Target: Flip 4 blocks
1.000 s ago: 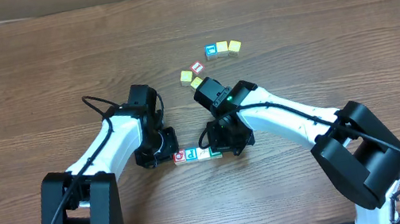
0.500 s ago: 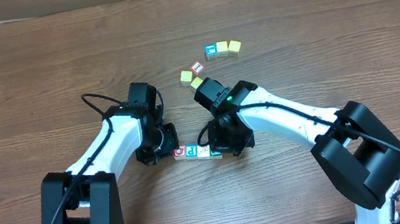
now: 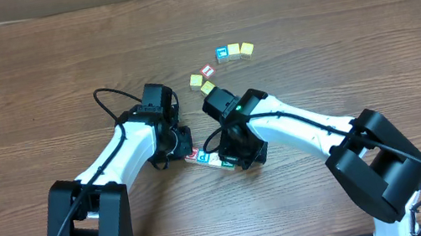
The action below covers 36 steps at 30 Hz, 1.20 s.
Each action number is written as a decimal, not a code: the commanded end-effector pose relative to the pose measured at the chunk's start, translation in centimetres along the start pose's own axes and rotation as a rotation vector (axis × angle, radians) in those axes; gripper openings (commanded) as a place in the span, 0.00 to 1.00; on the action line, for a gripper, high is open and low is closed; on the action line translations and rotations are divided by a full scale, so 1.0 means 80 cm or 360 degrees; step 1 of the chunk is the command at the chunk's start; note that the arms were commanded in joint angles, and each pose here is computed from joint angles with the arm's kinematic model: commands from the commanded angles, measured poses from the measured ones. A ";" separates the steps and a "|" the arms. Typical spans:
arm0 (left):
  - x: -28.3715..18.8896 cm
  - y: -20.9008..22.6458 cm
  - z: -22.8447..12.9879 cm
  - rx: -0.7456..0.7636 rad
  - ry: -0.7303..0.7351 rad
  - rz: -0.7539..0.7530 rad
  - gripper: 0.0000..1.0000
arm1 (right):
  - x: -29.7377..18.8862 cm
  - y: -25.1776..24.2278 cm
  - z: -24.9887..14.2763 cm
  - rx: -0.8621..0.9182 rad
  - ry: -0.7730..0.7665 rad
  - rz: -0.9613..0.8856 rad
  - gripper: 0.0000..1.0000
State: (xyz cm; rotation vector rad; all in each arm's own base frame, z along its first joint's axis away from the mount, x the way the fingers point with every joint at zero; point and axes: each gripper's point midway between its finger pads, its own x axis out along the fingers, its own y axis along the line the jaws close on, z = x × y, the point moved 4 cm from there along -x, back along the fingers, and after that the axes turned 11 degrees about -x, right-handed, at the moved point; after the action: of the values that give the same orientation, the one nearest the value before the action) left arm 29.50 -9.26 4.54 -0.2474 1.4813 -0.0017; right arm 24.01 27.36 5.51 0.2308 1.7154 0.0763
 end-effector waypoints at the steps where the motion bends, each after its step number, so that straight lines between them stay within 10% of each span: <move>1: 0.005 -0.020 -0.008 0.0092 0.0032 -0.0096 0.04 | -0.003 0.023 -0.019 0.0031 0.0018 0.0075 0.04; 36: 0.002 -0.040 0.014 0.0237 -0.0108 -0.0232 0.04 | 0.004 0.053 -0.048 0.0583 0.0084 0.0133 0.04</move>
State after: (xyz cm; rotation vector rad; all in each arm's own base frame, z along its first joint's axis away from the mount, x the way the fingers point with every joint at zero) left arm 32.11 -10.94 5.25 -0.2309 1.3460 -0.1426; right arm 19.97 31.22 5.69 0.5386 1.8031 -0.2053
